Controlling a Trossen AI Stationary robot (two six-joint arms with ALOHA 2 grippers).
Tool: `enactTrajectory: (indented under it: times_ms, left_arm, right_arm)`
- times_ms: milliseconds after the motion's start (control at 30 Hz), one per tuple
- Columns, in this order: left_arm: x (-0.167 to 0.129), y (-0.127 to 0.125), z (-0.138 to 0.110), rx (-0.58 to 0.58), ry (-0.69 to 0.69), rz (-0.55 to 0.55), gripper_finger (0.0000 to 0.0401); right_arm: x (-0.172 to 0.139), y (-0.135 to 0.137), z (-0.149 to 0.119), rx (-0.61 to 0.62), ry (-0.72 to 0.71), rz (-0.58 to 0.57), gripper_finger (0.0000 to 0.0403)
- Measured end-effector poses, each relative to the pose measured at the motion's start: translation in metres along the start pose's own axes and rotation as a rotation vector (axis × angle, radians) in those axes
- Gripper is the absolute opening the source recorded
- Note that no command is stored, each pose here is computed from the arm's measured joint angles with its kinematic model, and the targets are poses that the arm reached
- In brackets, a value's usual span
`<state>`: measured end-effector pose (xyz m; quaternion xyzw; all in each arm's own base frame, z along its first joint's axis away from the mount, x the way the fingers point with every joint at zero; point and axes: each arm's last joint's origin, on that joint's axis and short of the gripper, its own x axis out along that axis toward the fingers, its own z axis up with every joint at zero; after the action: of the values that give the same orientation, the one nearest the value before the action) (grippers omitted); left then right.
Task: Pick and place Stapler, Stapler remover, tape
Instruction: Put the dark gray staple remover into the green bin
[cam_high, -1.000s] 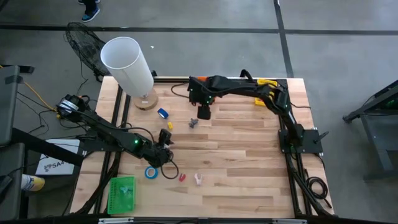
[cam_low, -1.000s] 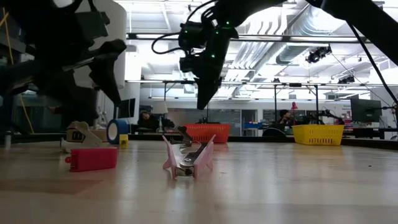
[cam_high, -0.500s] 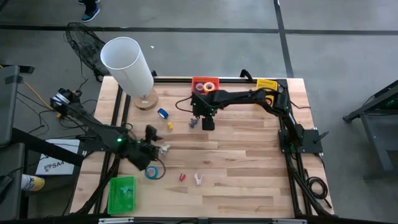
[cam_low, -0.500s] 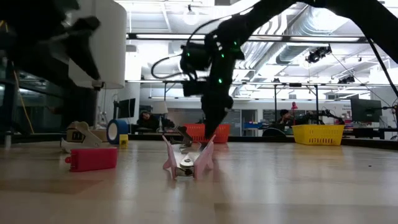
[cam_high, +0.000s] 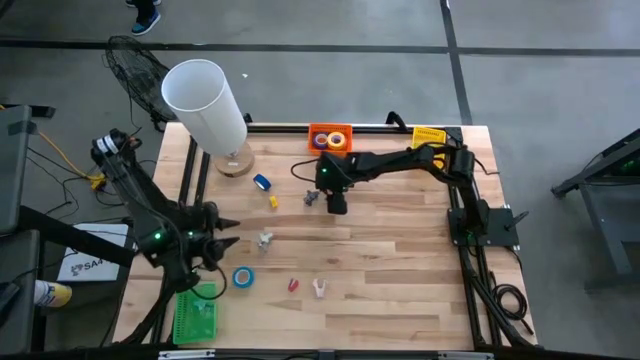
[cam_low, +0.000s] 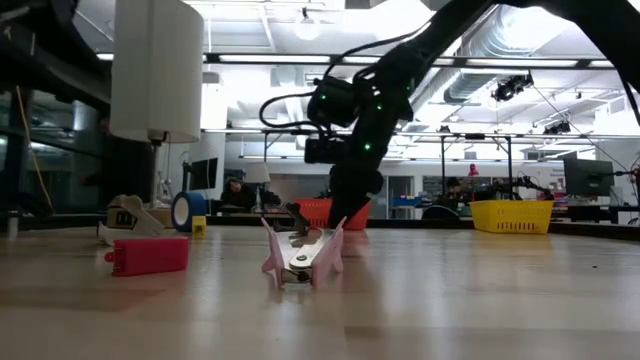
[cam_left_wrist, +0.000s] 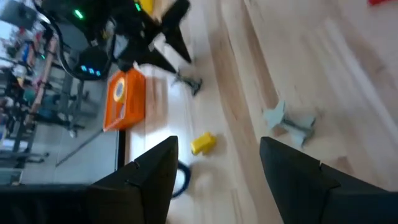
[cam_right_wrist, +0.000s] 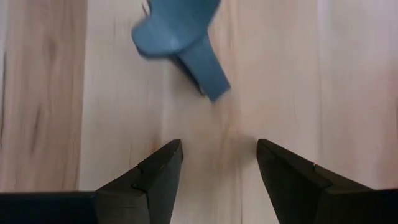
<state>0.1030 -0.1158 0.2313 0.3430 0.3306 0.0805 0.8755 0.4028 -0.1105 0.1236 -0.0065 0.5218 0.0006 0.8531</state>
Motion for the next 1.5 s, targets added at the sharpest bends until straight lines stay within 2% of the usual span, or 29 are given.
enactTrajectory:
  times_ms: [333, 600, 733, 1067, 1300, 1400, 1500]
  left_arm:
    - [-0.011, -0.008, 0.002, -0.011, -0.104, -0.010, 0.0223]
    - [-0.011, -0.008, 0.002, -0.009, -0.103, -0.005, 0.0223]
    - [-0.011, -0.008, 0.002, -0.010, -0.103, -0.004, 0.0223]
    - [-0.011, -0.008, 0.002, -0.013, -0.103, -0.005, 0.0223]
    - [-0.011, -0.007, 0.003, -0.016, -0.116, 0.021, 0.0223]
    - [-0.009, -0.009, 0.001, -0.009, -0.127, 0.050, 0.0223]
    - [-0.003, -0.016, -0.006, 0.029, -0.129, 0.063, 0.0223]
  right_arm:
    - [0.016, 0.002, -0.006, -0.039, -0.240, 0.012, 0.0204]
    - [0.021, 0.004, -0.015, -0.043, -0.261, 0.008, 0.0198]
    - [0.021, 0.005, -0.015, -0.047, -0.264, 0.025, 0.0167]
    - [0.022, 0.006, -0.016, -0.037, -0.260, 0.057, 0.0041]
    - [0.021, 0.013, -0.013, 0.037, -0.252, 0.036, 0.0036]
    - [0.017, 0.021, -0.009, 0.055, -0.253, -0.004, 0.0036]
    - [0.007, 0.036, -0.003, 0.075, -0.268, 0.023, 0.0036]
